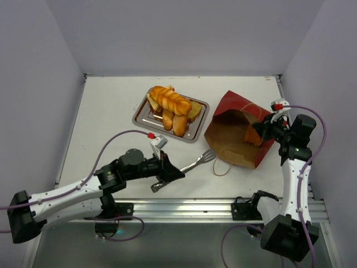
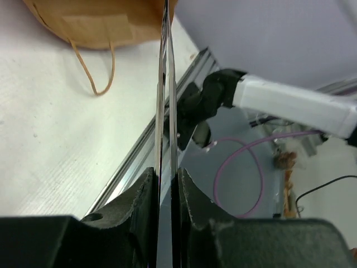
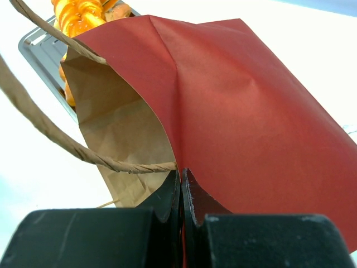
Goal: Take the fake bread out of the paper bag
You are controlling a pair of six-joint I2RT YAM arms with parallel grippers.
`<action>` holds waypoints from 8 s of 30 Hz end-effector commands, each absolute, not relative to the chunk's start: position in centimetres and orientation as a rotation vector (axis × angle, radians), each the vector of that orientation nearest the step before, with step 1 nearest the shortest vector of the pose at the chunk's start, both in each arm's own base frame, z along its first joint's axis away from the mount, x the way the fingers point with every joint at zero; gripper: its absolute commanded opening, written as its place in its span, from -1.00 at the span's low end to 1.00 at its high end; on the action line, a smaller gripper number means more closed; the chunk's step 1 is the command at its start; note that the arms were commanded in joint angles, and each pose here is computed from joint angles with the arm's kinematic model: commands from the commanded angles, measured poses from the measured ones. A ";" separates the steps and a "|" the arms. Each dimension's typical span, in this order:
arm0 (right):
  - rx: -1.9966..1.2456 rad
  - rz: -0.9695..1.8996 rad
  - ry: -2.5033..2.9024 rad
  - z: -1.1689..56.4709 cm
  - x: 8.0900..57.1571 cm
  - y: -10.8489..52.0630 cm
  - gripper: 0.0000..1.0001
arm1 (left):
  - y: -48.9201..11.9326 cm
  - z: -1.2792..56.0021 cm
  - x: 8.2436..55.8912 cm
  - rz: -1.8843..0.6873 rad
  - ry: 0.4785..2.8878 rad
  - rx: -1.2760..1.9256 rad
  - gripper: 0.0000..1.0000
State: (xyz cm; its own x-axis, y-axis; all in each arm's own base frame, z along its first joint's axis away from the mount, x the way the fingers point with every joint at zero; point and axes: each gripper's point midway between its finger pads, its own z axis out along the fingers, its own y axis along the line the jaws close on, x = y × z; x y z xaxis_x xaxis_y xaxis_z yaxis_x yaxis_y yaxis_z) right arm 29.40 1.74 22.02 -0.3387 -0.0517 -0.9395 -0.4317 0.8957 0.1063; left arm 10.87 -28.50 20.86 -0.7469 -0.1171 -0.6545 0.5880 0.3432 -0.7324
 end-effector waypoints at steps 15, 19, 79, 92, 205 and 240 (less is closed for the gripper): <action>-0.399 0.453 1.851 23.0 29.2 2.0 -0.95 | -43.5 20.5 21.8 -1.133 1.940 0.516 -0.21; -0.403 0.452 1.849 22.9 29.2 2.0 -0.95 | -46.0 19.0 22.9 -1.158 1.969 0.548 -0.17; -0.411 0.466 1.845 22.9 29.1 2.3 -0.95 | -50.2 12.2 27.8 -1.014 2.098 0.629 -0.65; -0.412 0.463 1.840 23.1 29.1 2.3 -0.95 | -47.0 17.5 26.7 -1.030 1.996 0.589 -1.00; -0.400 0.434 1.817 23.6 29.1 2.1 -0.95 | -11.6 23.4 32.7 -0.280 1.965 -0.453 -1.00; -0.404 0.432 1.815 23.7 29.0 2.1 -0.95 | -12.3 14.8 32.9 -0.410 2.135 -0.453 -1.00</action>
State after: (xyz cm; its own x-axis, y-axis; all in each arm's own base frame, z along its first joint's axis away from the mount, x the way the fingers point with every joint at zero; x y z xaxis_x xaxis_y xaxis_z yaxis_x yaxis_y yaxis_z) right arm 29.05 2.08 22.57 -0.3163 -0.0414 -0.9478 -0.4719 0.8735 0.1193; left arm 31.64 -11.71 13.02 -0.5979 -0.4189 -0.6835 -0.1978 0.9033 -0.3806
